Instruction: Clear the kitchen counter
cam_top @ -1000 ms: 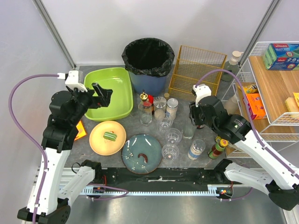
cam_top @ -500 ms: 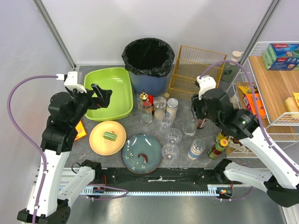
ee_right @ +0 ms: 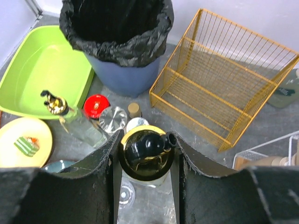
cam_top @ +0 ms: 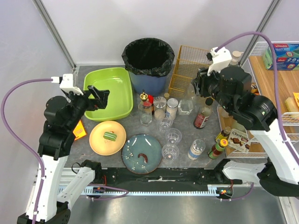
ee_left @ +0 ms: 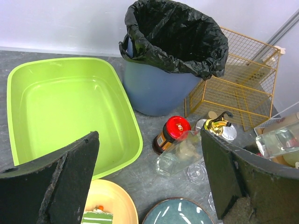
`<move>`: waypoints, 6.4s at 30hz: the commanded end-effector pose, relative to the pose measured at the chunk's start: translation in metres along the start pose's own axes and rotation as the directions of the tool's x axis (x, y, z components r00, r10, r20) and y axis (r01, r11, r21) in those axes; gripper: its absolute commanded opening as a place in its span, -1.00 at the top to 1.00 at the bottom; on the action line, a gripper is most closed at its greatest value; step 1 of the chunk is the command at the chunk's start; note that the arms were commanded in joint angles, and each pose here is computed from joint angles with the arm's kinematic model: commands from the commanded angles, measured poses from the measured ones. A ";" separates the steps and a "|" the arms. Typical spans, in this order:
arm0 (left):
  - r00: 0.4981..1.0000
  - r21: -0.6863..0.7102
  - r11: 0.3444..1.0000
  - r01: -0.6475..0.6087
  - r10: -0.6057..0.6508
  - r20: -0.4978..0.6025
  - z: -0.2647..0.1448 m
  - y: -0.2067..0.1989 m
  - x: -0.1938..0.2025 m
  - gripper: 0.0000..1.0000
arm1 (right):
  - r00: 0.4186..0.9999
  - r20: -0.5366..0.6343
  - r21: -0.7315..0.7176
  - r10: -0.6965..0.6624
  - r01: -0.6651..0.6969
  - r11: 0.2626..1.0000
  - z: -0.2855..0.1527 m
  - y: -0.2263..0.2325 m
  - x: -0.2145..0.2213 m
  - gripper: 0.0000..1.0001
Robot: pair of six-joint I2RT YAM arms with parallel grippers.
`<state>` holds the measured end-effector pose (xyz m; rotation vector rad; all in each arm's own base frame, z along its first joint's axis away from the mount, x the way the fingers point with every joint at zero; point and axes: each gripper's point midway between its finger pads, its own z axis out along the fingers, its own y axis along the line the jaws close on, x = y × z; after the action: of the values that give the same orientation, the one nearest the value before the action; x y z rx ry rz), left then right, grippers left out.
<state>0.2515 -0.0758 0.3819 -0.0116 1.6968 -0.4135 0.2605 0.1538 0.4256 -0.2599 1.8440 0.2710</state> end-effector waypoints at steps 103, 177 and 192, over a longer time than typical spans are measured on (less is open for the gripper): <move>0.998 0.051 0.998 -0.049 0.047 0.034 0.095 -0.004 -0.012 -0.90 | 0.809 0.571 0.301 -0.138 -0.050 0.952 0.317 -0.135 -0.092 1.00; 0.996 0.122 0.988 0.091 -0.087 -0.038 0.049 -0.020 0.016 -0.77 | 0.917 -0.352 0.301 0.189 -0.080 0.950 0.055 -0.110 0.169 -0.61; 0.996 0.119 0.989 0.091 -0.091 0.002 0.038 -0.021 0.006 -0.74 | 0.959 -0.239 0.231 0.150 -0.094 0.968 0.073 -0.104 0.167 -0.23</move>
<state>0.2840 -0.1079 0.3723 0.0262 1.6891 -0.5735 0.3022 0.0647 0.2270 -0.0130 2.2110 0.0774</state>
